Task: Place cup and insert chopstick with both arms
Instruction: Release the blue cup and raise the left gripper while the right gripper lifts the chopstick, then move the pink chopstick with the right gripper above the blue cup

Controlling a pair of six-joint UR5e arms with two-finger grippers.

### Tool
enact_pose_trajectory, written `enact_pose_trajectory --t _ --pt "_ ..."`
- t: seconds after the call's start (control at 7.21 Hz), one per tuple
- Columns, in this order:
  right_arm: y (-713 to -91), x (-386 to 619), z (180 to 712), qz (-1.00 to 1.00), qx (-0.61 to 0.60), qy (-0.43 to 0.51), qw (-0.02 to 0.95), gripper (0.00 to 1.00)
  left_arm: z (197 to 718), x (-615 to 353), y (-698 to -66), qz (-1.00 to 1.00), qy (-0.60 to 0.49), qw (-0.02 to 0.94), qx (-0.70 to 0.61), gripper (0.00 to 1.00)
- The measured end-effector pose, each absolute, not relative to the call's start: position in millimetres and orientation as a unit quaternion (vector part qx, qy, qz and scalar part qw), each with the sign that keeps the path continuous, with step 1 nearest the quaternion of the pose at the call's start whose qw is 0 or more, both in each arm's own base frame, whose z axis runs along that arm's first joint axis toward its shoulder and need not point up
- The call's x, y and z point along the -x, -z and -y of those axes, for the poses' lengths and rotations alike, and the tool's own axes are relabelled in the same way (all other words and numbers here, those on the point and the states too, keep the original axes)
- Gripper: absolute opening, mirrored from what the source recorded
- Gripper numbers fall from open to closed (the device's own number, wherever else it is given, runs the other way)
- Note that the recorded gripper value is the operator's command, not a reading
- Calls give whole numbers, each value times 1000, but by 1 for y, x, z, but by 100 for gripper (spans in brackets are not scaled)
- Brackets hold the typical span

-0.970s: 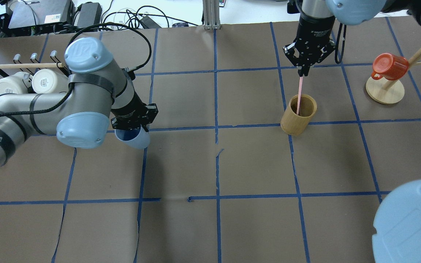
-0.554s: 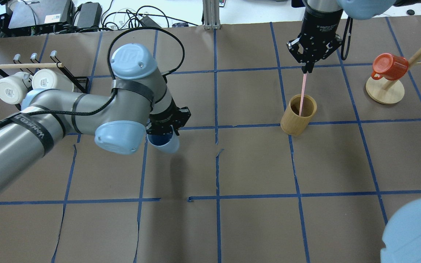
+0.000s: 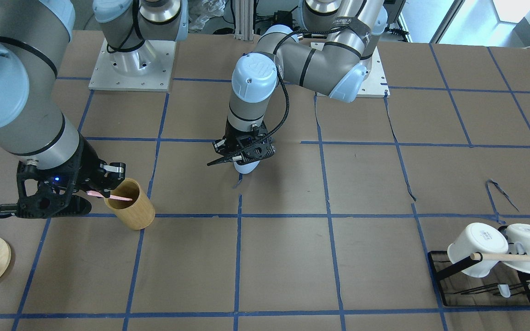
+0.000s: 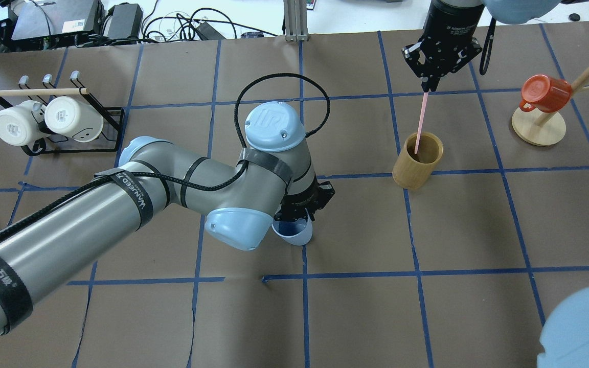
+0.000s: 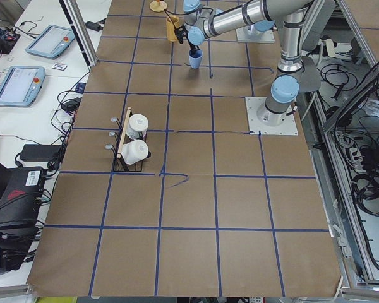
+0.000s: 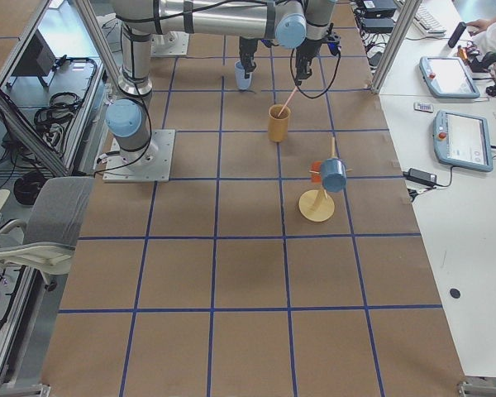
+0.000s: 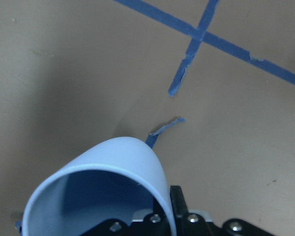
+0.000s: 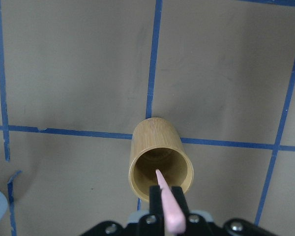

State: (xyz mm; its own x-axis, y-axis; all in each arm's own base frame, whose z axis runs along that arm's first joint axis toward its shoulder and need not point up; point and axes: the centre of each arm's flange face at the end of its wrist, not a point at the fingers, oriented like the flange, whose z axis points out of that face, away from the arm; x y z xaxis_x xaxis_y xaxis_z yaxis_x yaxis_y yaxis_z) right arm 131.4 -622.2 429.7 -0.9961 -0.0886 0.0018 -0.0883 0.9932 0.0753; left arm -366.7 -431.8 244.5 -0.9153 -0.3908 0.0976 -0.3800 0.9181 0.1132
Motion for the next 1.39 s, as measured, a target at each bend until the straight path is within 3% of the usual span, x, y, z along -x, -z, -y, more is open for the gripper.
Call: enact_pose_trajectory --t 0.42,0.97,1.39 --pt "-435 -148 618 998 -46 32 -1 6 447 362 -265 976 30 67 -203 100" --pt "-496 -175 598 998 -60 -8 0 4 526 285 -406 972 5 70 -225 100" --pt "-518 -250 565 997 -70 -27 -1 0 509 215 -492 989 -43 33 -136 100"
